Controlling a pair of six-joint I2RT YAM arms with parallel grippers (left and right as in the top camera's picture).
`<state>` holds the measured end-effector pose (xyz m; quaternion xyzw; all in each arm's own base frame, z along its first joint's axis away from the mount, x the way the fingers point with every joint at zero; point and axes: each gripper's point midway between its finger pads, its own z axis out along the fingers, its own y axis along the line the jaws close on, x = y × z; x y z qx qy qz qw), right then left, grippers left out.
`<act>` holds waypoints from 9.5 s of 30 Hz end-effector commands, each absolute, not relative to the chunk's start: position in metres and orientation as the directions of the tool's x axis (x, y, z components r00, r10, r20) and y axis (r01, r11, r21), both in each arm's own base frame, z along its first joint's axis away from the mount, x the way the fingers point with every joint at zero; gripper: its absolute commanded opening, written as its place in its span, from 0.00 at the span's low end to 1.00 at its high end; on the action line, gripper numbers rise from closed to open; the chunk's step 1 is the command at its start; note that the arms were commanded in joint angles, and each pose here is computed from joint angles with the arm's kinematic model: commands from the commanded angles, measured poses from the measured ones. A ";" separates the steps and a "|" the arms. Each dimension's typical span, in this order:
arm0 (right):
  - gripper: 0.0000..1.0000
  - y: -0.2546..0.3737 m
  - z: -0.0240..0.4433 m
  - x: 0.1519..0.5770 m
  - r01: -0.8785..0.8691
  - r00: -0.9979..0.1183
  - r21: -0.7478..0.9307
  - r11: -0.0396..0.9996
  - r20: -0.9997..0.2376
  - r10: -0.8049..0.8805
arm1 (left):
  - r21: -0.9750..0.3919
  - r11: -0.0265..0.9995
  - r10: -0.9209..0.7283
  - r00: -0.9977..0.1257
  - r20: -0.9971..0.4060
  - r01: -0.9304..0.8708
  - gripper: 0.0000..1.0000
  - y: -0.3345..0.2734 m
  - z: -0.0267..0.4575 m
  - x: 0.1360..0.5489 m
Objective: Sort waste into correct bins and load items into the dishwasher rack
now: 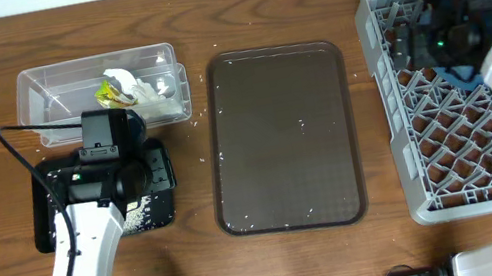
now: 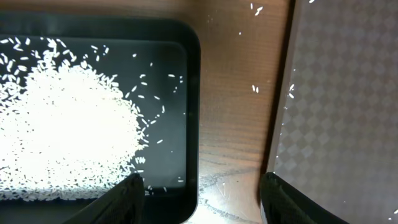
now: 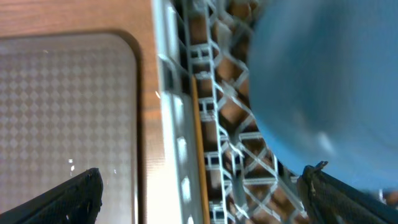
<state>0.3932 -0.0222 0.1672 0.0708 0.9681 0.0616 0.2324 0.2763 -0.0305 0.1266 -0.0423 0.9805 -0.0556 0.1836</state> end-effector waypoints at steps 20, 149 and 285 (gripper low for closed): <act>0.99 -0.032 0.210 0.299 0.088 -0.492 0.144 0.986 -0.854 0.168 | -0.129 0.991 -0.080 -0.633 -0.770 0.032 0.85 -0.025 0.196 0.238; 0.99 0.030 0.174 0.241 -0.240 0.013 -0.063 0.969 -0.998 -0.062 | -0.129 0.991 -0.080 -0.622 -0.779 0.034 0.92 -0.026 0.198 0.241; 0.99 -0.032 0.158 0.244 0.150 -0.054 0.096 0.984 -0.993 0.105 | -0.072 0.997 -0.070 -0.143 -0.987 0.005 0.93 0.001 0.140 0.244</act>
